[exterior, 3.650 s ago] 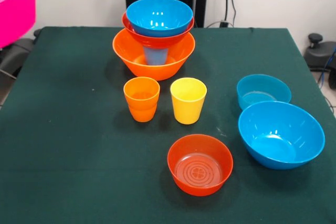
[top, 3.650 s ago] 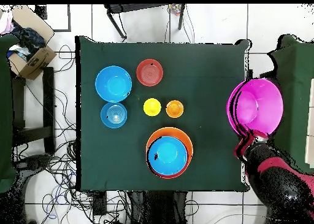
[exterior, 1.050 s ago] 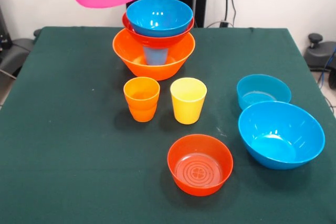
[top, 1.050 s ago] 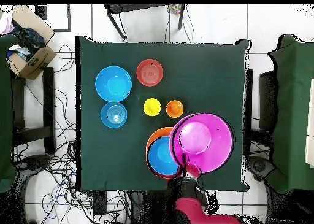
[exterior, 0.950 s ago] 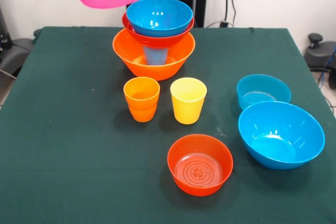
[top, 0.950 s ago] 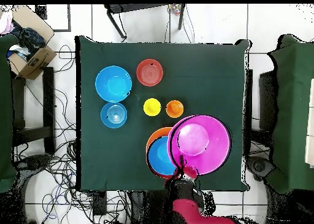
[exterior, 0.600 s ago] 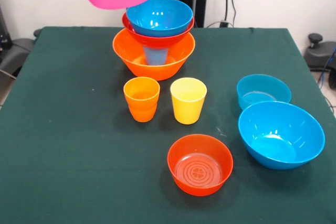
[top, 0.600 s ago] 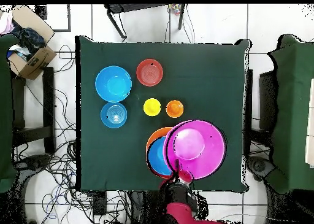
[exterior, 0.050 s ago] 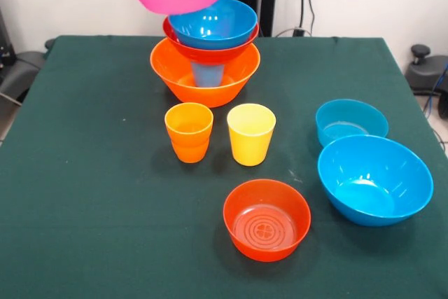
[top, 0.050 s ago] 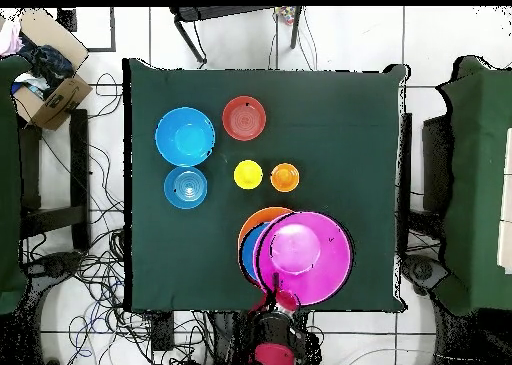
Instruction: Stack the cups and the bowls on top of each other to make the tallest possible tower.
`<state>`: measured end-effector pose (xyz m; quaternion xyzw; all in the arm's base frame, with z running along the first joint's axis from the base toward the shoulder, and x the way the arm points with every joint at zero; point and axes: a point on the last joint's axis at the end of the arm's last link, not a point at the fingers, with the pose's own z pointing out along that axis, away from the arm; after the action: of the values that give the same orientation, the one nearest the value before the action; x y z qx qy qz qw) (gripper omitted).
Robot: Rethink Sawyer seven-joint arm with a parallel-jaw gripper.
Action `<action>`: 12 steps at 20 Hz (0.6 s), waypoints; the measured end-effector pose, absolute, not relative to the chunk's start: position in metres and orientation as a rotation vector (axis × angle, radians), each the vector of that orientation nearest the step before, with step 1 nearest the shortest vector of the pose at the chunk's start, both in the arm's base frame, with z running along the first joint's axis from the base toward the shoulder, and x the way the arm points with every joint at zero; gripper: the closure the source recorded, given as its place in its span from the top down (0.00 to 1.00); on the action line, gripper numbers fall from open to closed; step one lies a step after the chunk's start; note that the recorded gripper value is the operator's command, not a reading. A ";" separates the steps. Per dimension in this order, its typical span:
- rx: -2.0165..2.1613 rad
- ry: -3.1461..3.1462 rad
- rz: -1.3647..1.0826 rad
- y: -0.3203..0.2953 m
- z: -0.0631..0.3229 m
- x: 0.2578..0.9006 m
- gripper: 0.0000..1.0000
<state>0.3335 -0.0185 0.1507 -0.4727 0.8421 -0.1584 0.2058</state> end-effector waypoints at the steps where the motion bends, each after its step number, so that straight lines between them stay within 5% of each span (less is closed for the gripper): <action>1: -1.319 2.352 -0.441 -0.018 0.150 0.331 0.00; 12: -1.381 2.394 -0.440 -0.004 0.143 0.309 0.00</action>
<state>0.3090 -0.0042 0.1429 -0.4862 0.8429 -0.1548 0.1707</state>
